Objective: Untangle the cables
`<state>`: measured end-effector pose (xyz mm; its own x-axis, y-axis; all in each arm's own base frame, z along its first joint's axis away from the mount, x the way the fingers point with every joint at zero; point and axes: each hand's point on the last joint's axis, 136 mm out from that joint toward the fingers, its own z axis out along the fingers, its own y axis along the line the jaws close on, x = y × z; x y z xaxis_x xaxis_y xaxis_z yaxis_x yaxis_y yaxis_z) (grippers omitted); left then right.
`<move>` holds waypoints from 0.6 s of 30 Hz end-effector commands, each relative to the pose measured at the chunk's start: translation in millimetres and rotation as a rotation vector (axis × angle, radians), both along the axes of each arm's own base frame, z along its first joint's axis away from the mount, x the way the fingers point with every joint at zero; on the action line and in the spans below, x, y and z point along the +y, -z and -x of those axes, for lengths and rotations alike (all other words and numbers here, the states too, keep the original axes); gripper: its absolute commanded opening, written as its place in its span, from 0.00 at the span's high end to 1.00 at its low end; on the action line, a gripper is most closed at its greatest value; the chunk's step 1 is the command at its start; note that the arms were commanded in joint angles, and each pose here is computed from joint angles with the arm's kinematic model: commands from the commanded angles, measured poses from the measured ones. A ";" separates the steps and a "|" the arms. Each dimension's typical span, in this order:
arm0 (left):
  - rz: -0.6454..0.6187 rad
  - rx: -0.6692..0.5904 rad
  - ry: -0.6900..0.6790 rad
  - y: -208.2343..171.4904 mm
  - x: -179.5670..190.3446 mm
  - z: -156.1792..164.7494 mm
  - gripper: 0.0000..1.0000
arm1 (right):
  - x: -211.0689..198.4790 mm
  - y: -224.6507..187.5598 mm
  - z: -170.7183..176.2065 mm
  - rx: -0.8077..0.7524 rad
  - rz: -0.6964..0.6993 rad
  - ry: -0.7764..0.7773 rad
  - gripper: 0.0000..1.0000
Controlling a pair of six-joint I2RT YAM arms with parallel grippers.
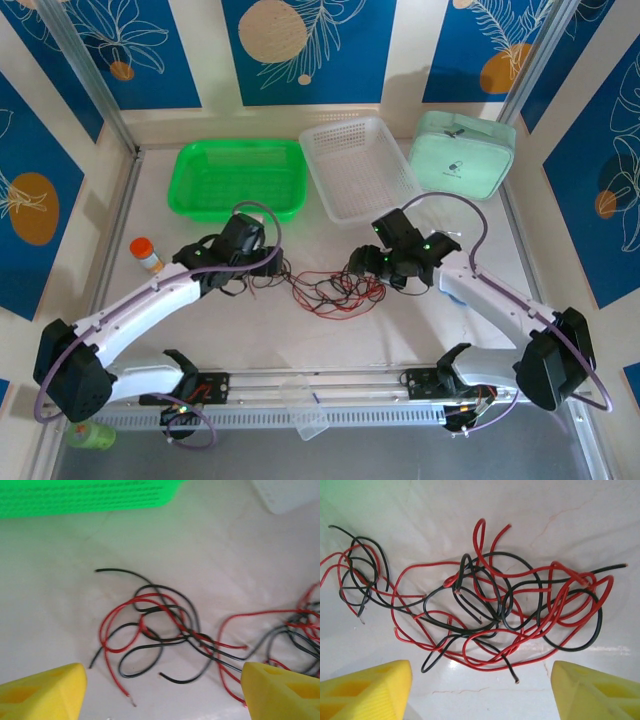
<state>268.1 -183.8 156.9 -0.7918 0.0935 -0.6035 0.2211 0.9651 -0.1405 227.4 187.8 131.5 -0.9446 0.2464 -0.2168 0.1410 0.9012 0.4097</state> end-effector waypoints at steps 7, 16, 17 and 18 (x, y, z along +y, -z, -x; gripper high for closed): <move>-0.133 0.171 0.232 51.6 -71.6 25.1 0.20 | -2.5 49.6 8.0 0.155 0.236 0.023 0.24; -0.066 0.243 0.198 100.3 -118.9 23.5 0.20 | -14.7 95.9 8.2 0.200 0.334 0.072 0.21; -0.069 0.247 0.186 104.0 -119.1 22.3 0.20 | -16.1 99.1 7.6 0.197 0.341 0.080 0.21; -0.087 0.251 0.167 108.6 -116.4 20.7 0.20 | -18.5 102.9 6.9 0.194 0.351 0.093 0.21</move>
<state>237.8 -284.2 43.8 -0.8755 0.3372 -0.3460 0.3878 0.9176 -0.0870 218.5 177.2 37.6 -0.9667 0.2383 -0.0927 0.2319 0.9699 0.0747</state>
